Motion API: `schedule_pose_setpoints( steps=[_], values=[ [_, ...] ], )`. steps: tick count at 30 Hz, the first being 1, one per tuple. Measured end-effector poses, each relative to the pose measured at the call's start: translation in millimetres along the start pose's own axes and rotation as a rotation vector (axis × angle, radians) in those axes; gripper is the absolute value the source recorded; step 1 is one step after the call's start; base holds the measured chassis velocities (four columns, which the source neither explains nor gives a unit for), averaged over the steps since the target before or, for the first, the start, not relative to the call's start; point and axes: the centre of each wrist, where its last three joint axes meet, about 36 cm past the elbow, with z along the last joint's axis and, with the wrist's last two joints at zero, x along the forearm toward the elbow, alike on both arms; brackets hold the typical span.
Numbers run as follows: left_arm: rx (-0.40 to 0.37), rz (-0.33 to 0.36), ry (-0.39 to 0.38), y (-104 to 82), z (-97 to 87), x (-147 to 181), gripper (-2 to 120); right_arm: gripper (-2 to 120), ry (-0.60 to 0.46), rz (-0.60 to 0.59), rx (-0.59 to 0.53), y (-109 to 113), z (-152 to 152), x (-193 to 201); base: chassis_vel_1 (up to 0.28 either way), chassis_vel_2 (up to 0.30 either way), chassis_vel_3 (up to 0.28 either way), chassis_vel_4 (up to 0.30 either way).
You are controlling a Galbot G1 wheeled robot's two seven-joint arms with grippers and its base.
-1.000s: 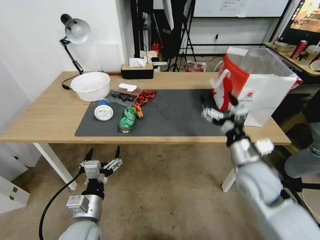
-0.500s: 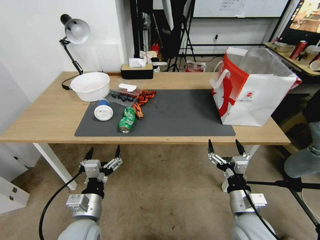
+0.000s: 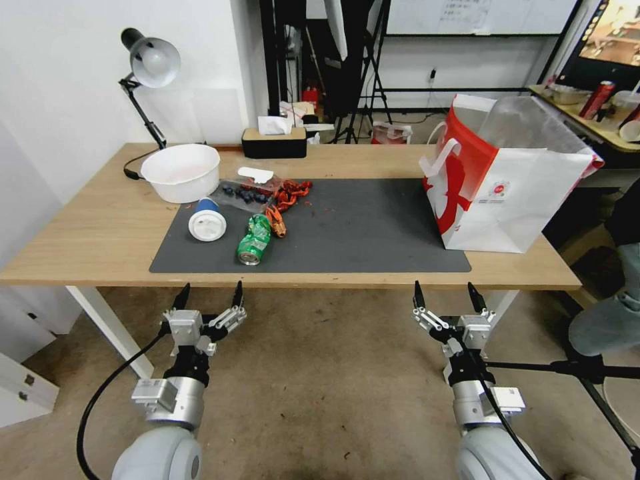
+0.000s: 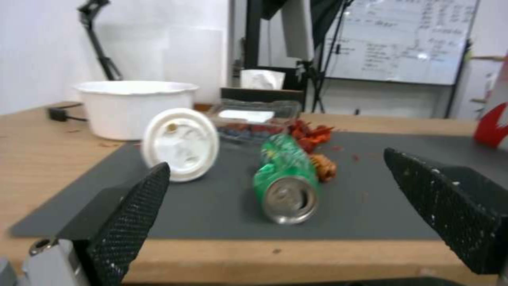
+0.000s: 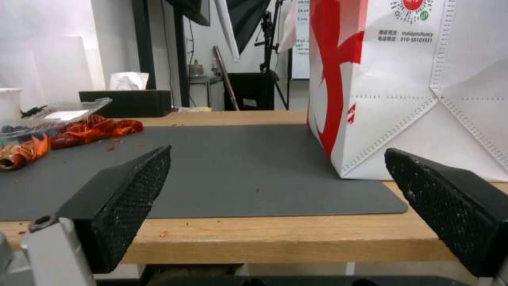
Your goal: Pick up the trash from the table and place it into the takeout bag.
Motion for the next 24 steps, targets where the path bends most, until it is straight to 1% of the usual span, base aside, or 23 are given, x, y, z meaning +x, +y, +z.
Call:
schedule_pose_setpoints(
  steps=[1,3,4,6,7,8,9,11,13,15,17,22,24],
  values=[
    [0.018,0.015,0.005,0.3,-1.5,-4,100,100,0.001,0.000,0.000,0,0,0,0.000,0.000,0.000,0.000],
    [0.086,0.066,0.022,-2.2,-5.5,-18,100,100,0.004,0.001,-0.001,1,0,0,0.000,0.000,0.000,0.000],
    [0.086,0.066,0.022,-2.2,-5.5,-18,100,100,0.004,0.001,-0.001,1,0,0,0.000,0.000,0.000,0.000],
    [0.128,0.093,0.045,-4.1,-7.1,-26,100,100,0.007,0.003,0.000,2,0,-1,0.000,0.000,0.000,0.000],
    [0.128,0.093,0.045,-4.1,-7.1,-26,100,100,0.007,0.003,0.000,2,0,-1,0.000,0.000,0.000,0.000],
    [0.157,0.114,0.069,-5.1,-6.6,-34,100,100,0.008,0.004,0.000,3,0,-1,0.000,0.000,0.000,0.000],
    [0.165,0.123,0.080,-4.1,-5.7,-41,100,100,0.009,0.006,0.001,4,0,0,0.000,0.000,0.000,0.000],
    [0.167,0.125,0.083,-3.4,-5.4,-43,100,100,0.010,0.006,0.001,4,0,0,0.000,0.000,0.000,0.000],
    [0.173,0.131,0.110,0.5,-3.7,-57,100,100,0.014,0.009,0.003,5,0,1,0.000,0.000,0.000,0.000],
    [0.173,0.132,0.122,2.3,-3.2,-62,100,100,0.017,0.011,0.003,7,0,2,0.000,0.000,0.000,0.000],
    [0.166,0.132,0.139,5.6,-3.4,-72,100,100,0.021,0.014,0.002,8,0,3,0.000,0.000,0.000,0.000],
    [0.155,0.127,0.163,9.6,-2.7,-85,100,100,0.022,0.018,0.004,9,0,2,0.000,0.000,0.000,0.000],
    [0.138,0.119,0.188,12.2,-1.5,-93,100,100,0.024,0.021,0.005,9,0,2,0.000,0.000,0.000,0.000]
  ],
)
